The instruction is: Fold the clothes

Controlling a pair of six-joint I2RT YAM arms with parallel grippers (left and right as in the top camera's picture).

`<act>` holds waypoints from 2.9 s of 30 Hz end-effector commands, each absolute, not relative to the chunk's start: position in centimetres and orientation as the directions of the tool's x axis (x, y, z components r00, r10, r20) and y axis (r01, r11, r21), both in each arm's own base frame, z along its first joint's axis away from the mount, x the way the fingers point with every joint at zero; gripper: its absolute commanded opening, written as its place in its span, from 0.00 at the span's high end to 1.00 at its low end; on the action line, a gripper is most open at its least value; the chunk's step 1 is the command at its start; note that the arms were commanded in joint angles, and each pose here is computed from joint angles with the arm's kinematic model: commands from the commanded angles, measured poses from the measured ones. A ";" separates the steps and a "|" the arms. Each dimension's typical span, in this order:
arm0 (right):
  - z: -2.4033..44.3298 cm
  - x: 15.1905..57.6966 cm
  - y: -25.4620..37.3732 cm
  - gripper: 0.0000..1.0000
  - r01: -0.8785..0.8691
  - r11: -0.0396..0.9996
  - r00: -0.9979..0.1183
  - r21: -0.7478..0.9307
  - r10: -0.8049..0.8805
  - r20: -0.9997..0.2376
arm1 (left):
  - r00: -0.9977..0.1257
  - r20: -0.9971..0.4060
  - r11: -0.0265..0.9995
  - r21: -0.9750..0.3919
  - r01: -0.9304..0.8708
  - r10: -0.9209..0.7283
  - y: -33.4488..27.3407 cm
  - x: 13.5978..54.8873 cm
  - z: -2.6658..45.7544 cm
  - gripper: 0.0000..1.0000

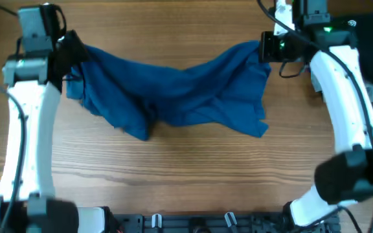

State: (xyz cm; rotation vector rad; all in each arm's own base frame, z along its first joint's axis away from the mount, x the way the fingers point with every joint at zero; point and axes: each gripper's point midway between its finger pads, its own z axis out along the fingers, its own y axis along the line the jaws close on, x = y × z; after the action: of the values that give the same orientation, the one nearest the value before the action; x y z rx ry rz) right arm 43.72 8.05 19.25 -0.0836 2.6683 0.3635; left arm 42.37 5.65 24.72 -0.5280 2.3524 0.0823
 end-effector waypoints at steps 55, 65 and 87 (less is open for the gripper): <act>35.9 35.1 4.0 0.96 -0.164 0.951 -0.681 0.262 0.083 -0.727 | -0.283 -0.889 0.908 -0.265 -0.326 -0.361 3.6 33.4 42.4 0.96; 46.4 23.8 3.0 0.96 -0.141 0.976 -0.477 0.165 0.080 -0.875 | 0.009 -0.940 0.910 -0.332 -0.248 -0.340 4.0 21.4 52.2 0.96; 34.6 36.0 4.1 0.96 -0.152 0.944 -0.853 0.293 0.025 -0.521 | -0.392 -0.867 0.901 -0.134 -0.413 -0.308 5.1 32.8 43.4 0.96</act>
State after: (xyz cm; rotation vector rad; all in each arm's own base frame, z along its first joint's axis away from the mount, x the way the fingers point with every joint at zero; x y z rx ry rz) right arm 33.11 3.63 37.78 -0.0306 2.4759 0.3895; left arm 28.01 4.52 47.19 -0.5163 1.8770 0.0383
